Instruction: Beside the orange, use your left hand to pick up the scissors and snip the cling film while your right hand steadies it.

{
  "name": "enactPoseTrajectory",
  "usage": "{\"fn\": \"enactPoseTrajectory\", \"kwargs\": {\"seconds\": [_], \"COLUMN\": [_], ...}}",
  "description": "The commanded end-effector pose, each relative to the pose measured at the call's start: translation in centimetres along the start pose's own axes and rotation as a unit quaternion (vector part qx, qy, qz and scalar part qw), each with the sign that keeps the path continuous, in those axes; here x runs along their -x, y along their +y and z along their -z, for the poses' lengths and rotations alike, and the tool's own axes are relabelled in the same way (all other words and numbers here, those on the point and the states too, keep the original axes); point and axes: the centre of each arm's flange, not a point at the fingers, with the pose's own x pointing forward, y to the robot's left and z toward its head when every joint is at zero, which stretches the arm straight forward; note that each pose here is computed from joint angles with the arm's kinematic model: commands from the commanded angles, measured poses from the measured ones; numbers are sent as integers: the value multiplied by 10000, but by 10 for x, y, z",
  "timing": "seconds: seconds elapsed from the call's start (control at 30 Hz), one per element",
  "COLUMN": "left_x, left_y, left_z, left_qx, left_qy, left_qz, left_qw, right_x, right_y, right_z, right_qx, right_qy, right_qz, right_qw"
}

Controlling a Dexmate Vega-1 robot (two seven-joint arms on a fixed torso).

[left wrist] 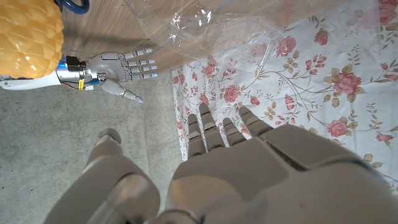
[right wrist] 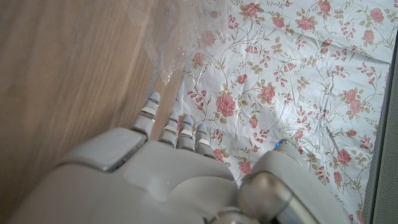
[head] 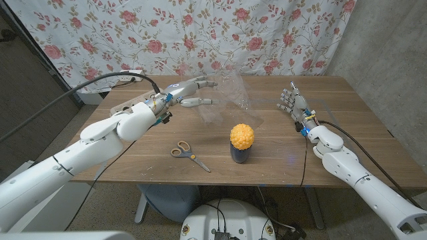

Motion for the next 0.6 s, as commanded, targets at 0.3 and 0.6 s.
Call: {"fn": "enactPoseTrajectory", "kwargs": {"seconds": [0.3,0.6], "left_x": [4,-7], "left_y": [8,31], "left_z": [-14,-37], "left_qx": [-789,-1373], "left_qy": [-54,-191], "left_qz": [163,427], "left_qw": [9967,9894], "right_x": [0,-2], "right_y": [-6,-7], "right_z": [-5,-3], "right_qx": [-27,0], "right_qy": [-71,-70], "right_qz": [66,32], "right_qw": [9999,10000]}}
